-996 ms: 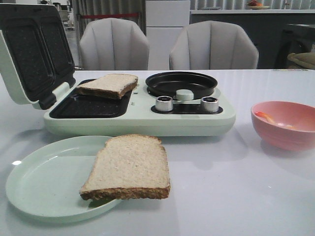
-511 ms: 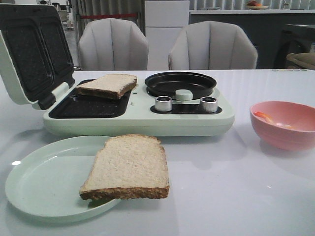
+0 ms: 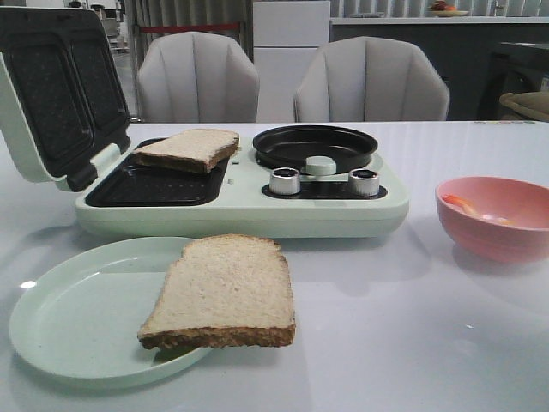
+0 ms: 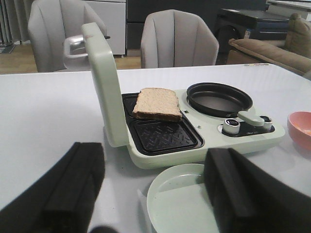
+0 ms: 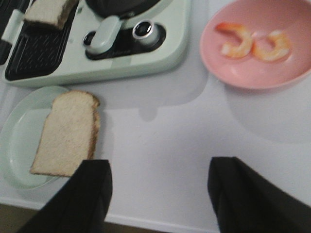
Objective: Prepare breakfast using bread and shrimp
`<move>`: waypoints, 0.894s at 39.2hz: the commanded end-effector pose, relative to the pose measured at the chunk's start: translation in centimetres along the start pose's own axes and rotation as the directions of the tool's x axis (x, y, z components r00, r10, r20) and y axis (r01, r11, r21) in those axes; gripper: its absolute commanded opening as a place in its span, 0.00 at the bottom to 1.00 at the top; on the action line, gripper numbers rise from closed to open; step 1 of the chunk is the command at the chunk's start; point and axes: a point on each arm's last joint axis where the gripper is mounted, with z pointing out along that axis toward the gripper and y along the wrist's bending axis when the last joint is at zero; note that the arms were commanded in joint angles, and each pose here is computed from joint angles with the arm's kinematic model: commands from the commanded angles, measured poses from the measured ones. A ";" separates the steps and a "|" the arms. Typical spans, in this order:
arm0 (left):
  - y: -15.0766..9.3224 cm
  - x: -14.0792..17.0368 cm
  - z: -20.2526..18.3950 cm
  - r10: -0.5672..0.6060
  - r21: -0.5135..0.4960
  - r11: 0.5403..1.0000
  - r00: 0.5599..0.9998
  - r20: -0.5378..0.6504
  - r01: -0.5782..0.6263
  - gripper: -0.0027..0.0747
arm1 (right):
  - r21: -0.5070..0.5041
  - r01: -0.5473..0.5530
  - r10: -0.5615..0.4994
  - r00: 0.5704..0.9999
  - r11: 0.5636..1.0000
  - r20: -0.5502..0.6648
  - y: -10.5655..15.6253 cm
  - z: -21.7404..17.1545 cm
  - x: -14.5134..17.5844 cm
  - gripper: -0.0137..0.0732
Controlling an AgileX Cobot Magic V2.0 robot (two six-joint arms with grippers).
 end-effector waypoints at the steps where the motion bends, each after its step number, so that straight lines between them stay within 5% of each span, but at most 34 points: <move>1: -0.4 -1.3 -0.2 0.010 0.040 0.999 0.997 0.080 -0.014 0.70 | -0.067 -0.049 0.043 0.996 0.997 -0.076 1.5 2.1 -2.0 0.77; 17: -0.4 -1.3 -0.2 0.010 0.040 0.999 0.997 0.080 -0.014 0.70 | -0.246 -0.201 0.111 0.935 0.948 -0.336 2.5 13.7 -3.0 0.77; 35: -0.4 -1.3 -0.2 0.010 0.040 0.999 0.997 0.080 -0.014 0.70 | -0.351 -0.262 0.118 0.917 0.899 -0.382 0.9 21.3 -0.5 0.77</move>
